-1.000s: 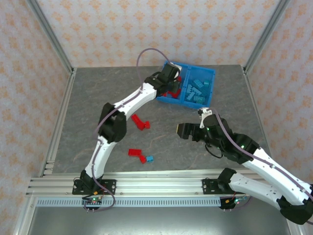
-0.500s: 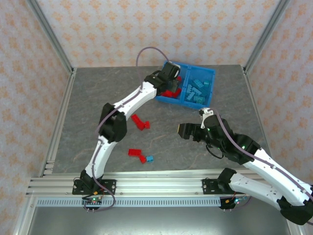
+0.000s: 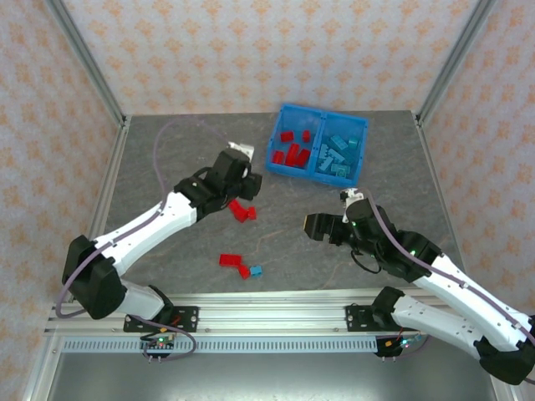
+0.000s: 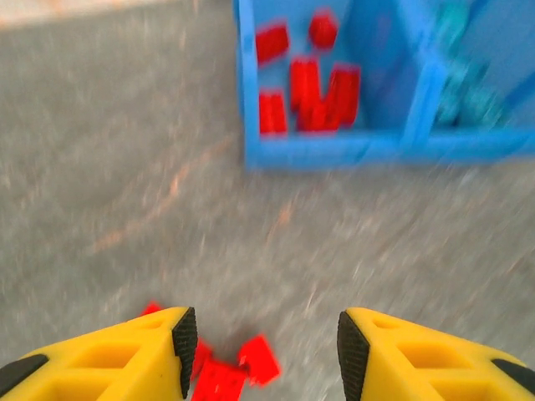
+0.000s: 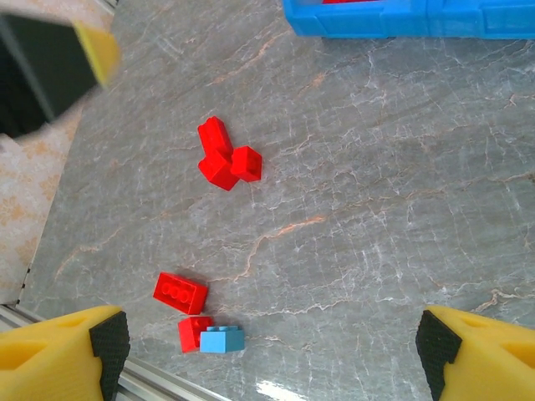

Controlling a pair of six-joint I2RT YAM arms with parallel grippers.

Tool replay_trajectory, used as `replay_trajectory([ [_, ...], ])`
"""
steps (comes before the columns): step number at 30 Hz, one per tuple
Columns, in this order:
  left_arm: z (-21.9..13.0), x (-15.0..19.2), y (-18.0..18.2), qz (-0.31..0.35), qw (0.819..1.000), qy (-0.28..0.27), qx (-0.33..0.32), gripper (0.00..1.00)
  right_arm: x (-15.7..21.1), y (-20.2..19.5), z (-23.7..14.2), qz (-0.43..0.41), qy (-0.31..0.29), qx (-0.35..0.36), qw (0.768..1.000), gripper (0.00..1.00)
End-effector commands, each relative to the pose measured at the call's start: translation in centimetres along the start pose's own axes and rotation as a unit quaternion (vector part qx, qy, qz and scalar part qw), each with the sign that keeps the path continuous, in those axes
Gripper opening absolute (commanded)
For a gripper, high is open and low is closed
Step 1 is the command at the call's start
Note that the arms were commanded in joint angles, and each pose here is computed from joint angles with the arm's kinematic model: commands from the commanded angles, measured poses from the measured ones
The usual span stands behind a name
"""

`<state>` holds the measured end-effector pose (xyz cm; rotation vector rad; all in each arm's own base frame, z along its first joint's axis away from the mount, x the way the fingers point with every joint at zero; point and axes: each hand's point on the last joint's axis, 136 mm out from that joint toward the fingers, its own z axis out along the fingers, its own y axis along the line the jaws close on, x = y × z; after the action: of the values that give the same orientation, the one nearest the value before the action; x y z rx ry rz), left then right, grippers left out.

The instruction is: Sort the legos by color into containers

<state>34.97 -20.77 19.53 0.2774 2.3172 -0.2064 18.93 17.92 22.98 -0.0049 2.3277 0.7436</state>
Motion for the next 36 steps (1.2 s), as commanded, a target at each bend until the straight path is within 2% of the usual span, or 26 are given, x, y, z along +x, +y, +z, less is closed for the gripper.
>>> replay_trajectory([
  [1, 2.0, 5.4, 0.6, 0.02, 0.996, 0.089, 0.007, 0.51, -0.1, 0.3, -0.1, 0.004, -0.001, -0.006, 1.0, 0.9],
  [4, 3.7, 7.5, 1.4, 0.014, 0.992, 0.128, 0.013, 0.51, 0.0, 0.2, 0.0, 0.007, 0.0, -0.005, 1.0, 0.9],
  [14, 6.8, 10.4, 2.5, 0.042, 0.977, 0.209, 0.003, 0.53, 0.3, 0.0, -0.2, 0.009, 0.006, 0.0, 1.0, 0.9],
  [24, 7.6, 12.6, 2.4, 0.05, 0.967, 0.249, 0.003, 0.53, 0.1, 0.2, 0.0, 0.006, 0.005, 0.0, 1.0, 0.9],
  [36, 8.7, 13.7, 2.9, 0.062, 0.966, 0.249, -0.02, 0.57, 0.4, 0.0, 0.3, 0.008, 0.013, 0.004, 1.0, 0.9],
])
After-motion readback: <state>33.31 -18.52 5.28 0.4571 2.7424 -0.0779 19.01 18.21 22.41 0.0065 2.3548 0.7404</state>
